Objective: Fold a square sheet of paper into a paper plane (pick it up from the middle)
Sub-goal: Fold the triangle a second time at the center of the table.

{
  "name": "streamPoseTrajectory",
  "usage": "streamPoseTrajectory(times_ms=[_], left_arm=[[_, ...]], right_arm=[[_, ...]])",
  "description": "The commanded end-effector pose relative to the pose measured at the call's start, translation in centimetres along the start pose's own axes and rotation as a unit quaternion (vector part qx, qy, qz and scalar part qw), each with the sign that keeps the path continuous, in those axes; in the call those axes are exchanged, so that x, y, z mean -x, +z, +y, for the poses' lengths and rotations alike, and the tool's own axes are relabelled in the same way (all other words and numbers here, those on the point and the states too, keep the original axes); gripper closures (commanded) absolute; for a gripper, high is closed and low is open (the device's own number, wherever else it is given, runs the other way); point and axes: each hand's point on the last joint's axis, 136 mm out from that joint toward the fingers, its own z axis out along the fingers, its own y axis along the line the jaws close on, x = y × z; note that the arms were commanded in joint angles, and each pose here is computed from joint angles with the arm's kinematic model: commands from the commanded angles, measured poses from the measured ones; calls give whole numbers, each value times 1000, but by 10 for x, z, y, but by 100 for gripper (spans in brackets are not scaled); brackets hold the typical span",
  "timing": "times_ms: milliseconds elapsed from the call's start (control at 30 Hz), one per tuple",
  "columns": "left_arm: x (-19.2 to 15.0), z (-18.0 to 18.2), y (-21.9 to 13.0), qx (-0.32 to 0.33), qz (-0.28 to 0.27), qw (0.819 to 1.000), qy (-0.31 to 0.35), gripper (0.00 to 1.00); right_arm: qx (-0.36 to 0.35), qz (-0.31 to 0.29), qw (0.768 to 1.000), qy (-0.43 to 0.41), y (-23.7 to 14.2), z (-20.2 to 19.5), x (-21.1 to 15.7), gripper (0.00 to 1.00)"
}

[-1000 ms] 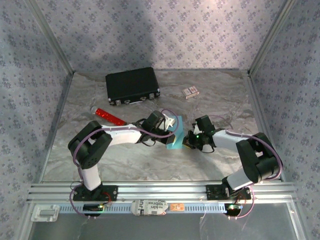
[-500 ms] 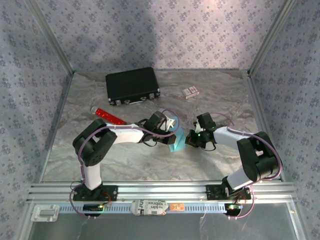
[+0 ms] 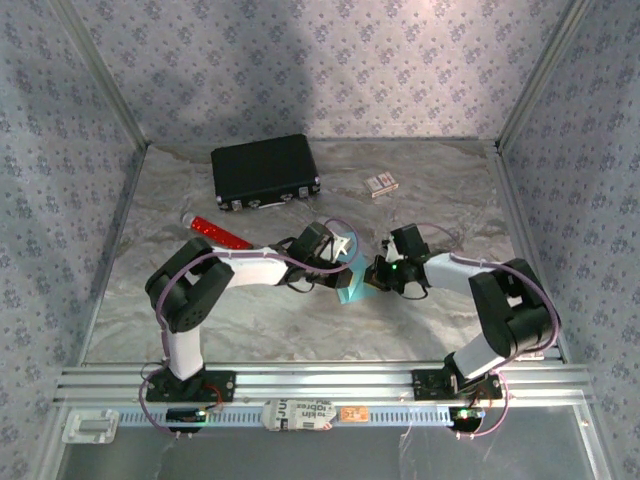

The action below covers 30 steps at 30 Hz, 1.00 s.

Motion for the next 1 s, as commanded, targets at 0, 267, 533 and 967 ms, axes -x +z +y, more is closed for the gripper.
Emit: streamPoseTrajectory(times_ms=[0, 267, 533, 967], left_arm=[[8, -1, -1, 6, -5, 1000, 10, 96], [6, 12, -2, 34, 2, 999, 13, 96], [6, 21, -1, 60, 8, 998, 17, 95], [4, 32, -2, 93, 12, 995, 16, 95]], right_arm=[[-44, 18, 999, 14, 5, -23, -13, 94], [-54, 20, 998, 12, 5, -26, -17, 94], [-53, 21, 998, 10, 6, -25, -17, 94], [-53, 20, 998, 10, 5, -24, -17, 94]])
